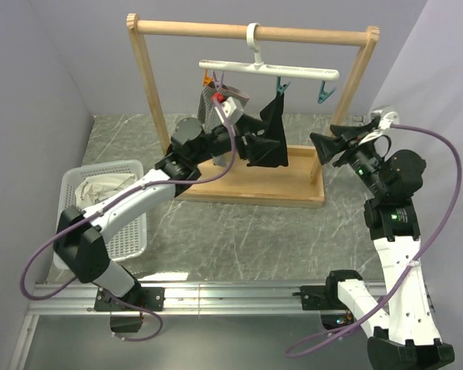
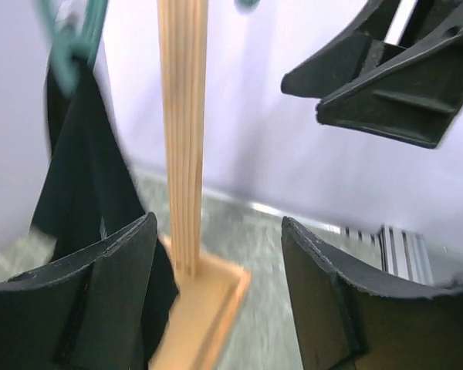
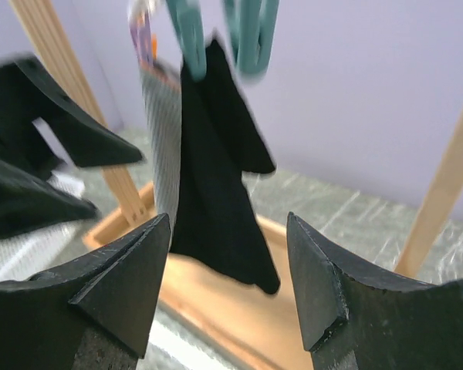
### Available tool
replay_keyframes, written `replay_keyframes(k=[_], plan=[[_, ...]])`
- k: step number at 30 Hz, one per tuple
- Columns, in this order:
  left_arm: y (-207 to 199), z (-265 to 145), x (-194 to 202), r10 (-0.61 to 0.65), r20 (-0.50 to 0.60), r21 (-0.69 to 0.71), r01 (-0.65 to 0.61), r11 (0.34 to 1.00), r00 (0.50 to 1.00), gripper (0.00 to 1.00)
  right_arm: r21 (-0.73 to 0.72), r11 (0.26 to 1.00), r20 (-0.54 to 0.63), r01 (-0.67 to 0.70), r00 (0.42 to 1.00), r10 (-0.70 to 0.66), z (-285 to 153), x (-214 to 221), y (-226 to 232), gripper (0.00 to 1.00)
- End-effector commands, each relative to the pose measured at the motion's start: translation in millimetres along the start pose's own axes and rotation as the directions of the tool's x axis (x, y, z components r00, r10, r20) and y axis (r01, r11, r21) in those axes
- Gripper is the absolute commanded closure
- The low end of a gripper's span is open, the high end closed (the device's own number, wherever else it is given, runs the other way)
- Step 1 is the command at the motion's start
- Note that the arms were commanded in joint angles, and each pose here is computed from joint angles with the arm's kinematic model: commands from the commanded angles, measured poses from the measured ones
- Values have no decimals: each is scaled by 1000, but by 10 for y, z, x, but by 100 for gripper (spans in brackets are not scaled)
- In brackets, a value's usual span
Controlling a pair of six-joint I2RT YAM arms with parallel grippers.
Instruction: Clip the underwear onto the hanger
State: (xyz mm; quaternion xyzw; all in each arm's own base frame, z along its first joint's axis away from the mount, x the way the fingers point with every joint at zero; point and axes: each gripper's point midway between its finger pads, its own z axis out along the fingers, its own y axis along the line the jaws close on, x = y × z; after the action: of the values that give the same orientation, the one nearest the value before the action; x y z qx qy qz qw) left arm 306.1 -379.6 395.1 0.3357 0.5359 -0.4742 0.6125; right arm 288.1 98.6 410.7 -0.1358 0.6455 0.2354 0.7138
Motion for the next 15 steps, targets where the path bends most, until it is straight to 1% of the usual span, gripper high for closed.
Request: replay_keyframes(k=[1,2,3,4,6,10,11,14,15], plan=[[-64,297,-479,78,157,-21,-75,997,985,29,-35,999,76,-31,997,34,-50,-446,128,31],[-62,400,-521,98,172,-32,-94,995,980,29,-31,999,80,-39,996,42,-36,-494,122,31],[-133,470,-559,102,191,-33,-97,995,976,28,-29,999,106,-45,993,48,-54,-632,151,31],[-139,518,-579,106,200,-43,-100,994,974,28,3,999,122,-47,991,46,-68,-702,76,31],[-146,649,-636,102,215,-63,-91,994,971,28,10,998,152,-63,987,60,-84,-856,92,31],[-85,782,-602,102,203,-124,-78,989,974,28,61,992,192,-108,977,95,-91,-1039,29,31],[-79,795,-610,107,208,-141,-78,987,972,28,116,984,196,-135,974,110,-61,-1033,-89,32],[-88,836,-631,117,232,-187,-74,980,966,27,173,964,233,-201,960,158,-23,-1181,-208,33],[-117,863,-622,115,235,-194,-69,978,965,26,175,959,233,-222,956,179,0,-1186,-219,31]])
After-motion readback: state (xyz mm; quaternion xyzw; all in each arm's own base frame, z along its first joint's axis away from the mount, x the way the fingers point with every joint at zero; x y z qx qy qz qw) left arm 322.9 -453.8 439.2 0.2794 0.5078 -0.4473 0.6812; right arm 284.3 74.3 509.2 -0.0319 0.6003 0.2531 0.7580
